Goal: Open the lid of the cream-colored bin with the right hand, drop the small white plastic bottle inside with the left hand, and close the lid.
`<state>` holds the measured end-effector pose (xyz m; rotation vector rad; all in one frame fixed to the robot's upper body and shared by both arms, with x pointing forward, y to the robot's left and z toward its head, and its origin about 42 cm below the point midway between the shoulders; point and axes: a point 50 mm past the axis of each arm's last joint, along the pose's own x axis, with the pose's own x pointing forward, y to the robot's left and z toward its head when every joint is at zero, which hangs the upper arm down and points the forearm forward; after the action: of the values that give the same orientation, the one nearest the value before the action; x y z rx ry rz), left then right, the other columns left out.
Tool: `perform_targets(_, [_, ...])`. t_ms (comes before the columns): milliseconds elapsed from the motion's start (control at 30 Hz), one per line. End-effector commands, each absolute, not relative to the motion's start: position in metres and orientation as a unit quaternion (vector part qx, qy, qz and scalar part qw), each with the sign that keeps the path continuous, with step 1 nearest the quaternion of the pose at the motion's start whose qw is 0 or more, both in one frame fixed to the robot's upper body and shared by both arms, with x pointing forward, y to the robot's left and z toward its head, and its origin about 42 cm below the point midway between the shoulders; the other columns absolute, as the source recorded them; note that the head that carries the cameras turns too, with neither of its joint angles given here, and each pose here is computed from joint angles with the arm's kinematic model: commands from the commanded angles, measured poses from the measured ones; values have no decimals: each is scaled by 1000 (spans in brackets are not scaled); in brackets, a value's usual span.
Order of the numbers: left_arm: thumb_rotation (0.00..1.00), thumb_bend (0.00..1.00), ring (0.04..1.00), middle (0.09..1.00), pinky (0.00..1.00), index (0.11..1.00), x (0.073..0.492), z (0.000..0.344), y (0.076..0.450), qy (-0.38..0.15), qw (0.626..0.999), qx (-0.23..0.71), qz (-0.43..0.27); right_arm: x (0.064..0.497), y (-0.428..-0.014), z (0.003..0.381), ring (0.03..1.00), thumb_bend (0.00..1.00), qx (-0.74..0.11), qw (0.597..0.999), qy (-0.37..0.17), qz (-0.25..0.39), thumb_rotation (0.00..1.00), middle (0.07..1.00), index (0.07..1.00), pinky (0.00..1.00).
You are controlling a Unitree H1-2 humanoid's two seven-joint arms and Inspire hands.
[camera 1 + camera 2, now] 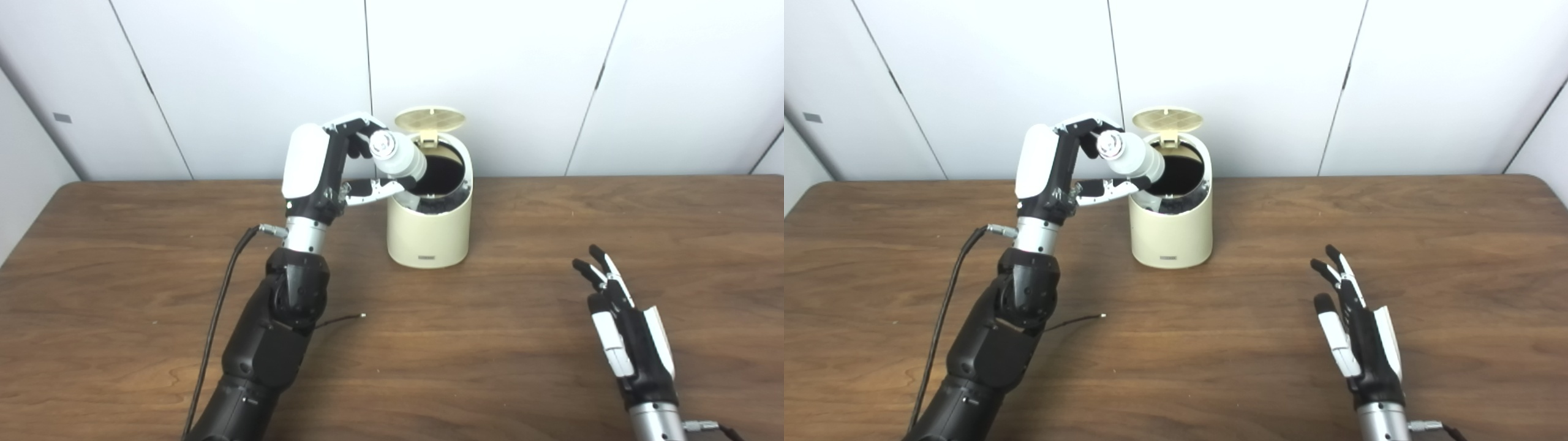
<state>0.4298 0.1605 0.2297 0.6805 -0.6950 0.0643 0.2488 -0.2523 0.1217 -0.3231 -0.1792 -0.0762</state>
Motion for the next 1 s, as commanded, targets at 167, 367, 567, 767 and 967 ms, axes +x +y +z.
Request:
perform_targets(167, [0,500,421,517,400,482,440,255,147,-385,868,312,34,243,-238,111,913,602,-149,985,-80,-33,1000,867,937,953])
perform_targets(367, [0,500,423,517,404,479,443,252,143,-384,866,318,34,244,-236,111,908,598,-148,985,-83,-33,1000,866,940,950])
perform_targets(567, [0,476,417,513,345,479,445,250,140,-391,863,318,27,244,-236,112,901,590,-149,984,-87,-33,1000,862,939,942])
perform_targets(767, [0,469,387,490,308,538,445,249,142,-384,863,327,24,244,-236,113,900,599,-148,985,-86,-34,1000,858,936,948])
perform_targets(967, [0,505,390,448,331,546,444,251,145,-354,863,360,21,245,-236,114,891,603,-151,984,-89,-34,1000,849,932,950])
